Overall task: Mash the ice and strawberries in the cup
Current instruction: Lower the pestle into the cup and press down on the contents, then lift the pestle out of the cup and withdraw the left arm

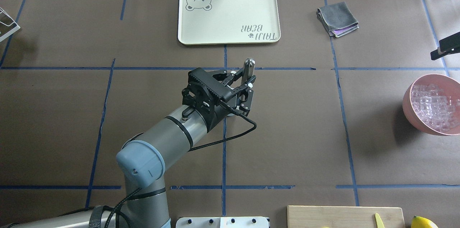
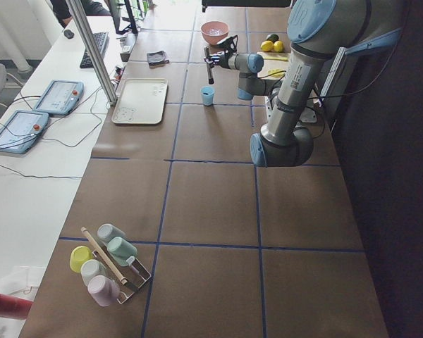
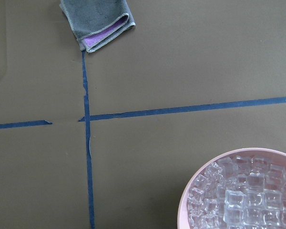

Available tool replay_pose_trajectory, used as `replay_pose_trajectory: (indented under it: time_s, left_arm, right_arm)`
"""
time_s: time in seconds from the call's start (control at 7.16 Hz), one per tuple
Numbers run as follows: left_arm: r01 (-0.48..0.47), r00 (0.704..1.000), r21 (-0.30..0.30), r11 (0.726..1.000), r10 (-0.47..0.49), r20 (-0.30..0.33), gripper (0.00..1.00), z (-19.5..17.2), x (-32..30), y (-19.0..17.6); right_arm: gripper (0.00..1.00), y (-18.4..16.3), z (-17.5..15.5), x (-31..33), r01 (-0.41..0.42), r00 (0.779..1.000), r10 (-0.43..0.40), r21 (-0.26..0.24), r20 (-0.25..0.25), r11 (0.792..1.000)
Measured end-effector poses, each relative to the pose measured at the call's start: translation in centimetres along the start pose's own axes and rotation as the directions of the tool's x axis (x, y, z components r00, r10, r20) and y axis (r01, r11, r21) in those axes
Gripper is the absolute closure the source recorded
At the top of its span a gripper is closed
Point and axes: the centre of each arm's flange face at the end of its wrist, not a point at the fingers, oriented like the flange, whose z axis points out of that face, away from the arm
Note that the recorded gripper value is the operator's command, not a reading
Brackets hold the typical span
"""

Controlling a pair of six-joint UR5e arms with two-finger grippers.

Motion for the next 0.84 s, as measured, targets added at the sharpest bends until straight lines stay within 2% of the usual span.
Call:
replay_pose_trajectory:
  time_s: [0.28, 0.42, 0.7, 0.84]
  left_arm:
    - [-0.043, 0.997, -0.093, 0.995, 0.048, 0.061, 1.0, -1.8, 0.0, -4.7]
    - [-0.035, 0.994, -0.129, 0.991, 0.048, 0.096, 1.0, -2.5, -0.7, -6.4]
    - [0.063, 0.995, -0.223, 0.973, -0.043, 0.093, 1.0, -2.6, -4.8, -6.4]
    - [0.111, 0.993, -0.304, 0.946, -0.093, 0.073, 1.0, -2.7, -9.3, -6.5]
  right_arm:
    - [0.0, 0.1, 0.1, 0.3, -0.001, 1.0, 0.001, -0.003, -0.002, 1.0]
    - [0.0, 0.2, 0.2, 0.5, -0.001, 1.0, 0.001, -0.003, -0.003, 1.0]
    - [0.0, 0.3, 0.3, 0.7, -0.003, 1.0, 0.002, -0.006, -0.004, 1.0]
    - [0.0, 0.3, 0.3, 0.8, -0.003, 1.0, 0.003, -0.006, -0.005, 1.0]
